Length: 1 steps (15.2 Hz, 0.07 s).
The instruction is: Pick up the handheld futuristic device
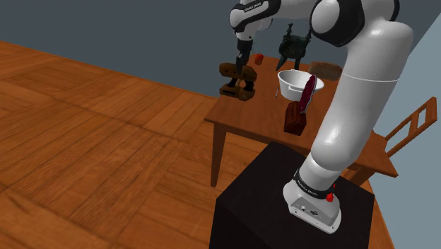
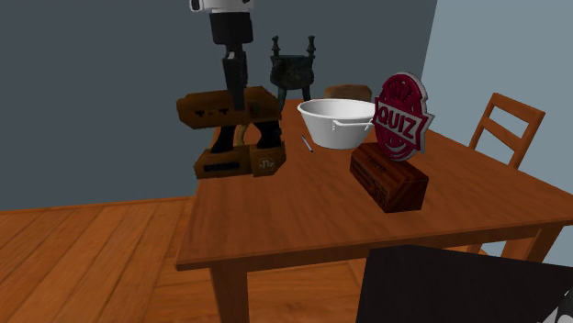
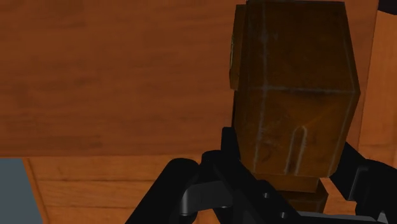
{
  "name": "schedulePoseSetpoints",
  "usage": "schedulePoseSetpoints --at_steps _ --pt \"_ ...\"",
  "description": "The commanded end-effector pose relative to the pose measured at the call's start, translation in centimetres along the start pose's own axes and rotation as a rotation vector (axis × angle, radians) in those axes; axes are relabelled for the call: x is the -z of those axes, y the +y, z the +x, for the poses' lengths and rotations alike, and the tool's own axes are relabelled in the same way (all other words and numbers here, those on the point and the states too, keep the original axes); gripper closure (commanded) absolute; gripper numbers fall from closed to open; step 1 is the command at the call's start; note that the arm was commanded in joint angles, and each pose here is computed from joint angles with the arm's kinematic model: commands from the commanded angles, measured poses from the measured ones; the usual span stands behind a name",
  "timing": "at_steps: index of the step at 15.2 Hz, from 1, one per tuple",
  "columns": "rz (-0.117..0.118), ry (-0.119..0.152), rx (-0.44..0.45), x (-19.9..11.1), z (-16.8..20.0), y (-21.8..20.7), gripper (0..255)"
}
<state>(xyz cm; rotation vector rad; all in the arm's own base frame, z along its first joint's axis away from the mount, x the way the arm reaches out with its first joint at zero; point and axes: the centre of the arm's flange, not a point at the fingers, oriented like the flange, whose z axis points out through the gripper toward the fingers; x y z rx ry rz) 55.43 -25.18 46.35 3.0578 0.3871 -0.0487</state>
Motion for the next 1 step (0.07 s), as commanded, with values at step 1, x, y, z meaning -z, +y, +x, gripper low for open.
schedulePoseSetpoints --at_steps 1 --pt "-0.001 0.001 0.000 0.43 -0.03 0.06 255"
